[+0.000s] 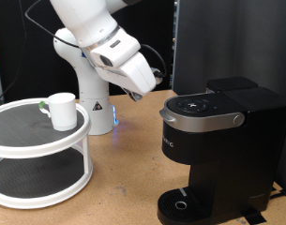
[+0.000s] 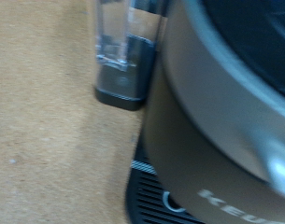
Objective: Make a cup of coffee with the keurig machine
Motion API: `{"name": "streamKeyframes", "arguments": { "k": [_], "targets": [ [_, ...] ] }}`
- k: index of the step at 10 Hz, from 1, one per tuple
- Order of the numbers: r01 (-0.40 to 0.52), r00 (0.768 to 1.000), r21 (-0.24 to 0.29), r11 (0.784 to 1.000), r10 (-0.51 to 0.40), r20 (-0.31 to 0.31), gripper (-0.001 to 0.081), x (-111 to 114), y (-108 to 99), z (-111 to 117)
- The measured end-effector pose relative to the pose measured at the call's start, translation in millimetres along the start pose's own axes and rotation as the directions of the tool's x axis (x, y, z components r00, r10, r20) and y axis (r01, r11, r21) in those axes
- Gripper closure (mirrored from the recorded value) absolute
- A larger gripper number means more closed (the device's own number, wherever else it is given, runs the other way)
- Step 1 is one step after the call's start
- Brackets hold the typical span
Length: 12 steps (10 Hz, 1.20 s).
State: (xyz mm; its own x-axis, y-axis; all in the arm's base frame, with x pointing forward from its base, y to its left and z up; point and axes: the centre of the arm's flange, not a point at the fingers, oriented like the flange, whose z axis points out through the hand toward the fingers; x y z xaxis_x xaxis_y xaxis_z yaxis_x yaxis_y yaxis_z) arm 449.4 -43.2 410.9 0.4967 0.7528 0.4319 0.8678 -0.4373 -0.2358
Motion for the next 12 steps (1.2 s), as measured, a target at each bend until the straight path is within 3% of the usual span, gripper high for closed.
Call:
{"name": "streamKeyframes", "arguments": {
  "k": [2, 3, 5, 6, 7, 8, 10, 11, 12],
  "targets": [
    [0.071, 0.997, 0.089, 0.994, -0.073, 0.02, 0.0804, -17, -10, -11],
    [0.053, 0.998, 0.081, 0.995, -0.052, -0.017, 0.0804, -23, -13, -20],
    [-0.1, 0.988, 0.02, 0.995, 0.101, -0.113, 0.0804, -25, -22, -35],
    [-0.158, 0.979, 0.009, 0.987, 0.158, -0.127, 0.0804, -27, -29, -38],
    [-0.151, 0.981, 0.009, 0.989, 0.151, -0.125, 0.0804, -27, -29, -37],
    [-0.244, 0.959, -0.032, 0.969, 0.236, -0.157, 0.0804, -26, -23, -37],
    [-0.456, 0.877, -0.101, 0.884, 0.427, -0.221, 0.0804, -25, -17, -30],
    [-0.506, 0.85, -0.101, 0.857, 0.475, -0.229, 0.0804, -28, -18, -27],
    [-0.514, 0.845, -0.094, 0.853, 0.484, -0.23, 0.0804, -33, -20, -27]
  ]
}}
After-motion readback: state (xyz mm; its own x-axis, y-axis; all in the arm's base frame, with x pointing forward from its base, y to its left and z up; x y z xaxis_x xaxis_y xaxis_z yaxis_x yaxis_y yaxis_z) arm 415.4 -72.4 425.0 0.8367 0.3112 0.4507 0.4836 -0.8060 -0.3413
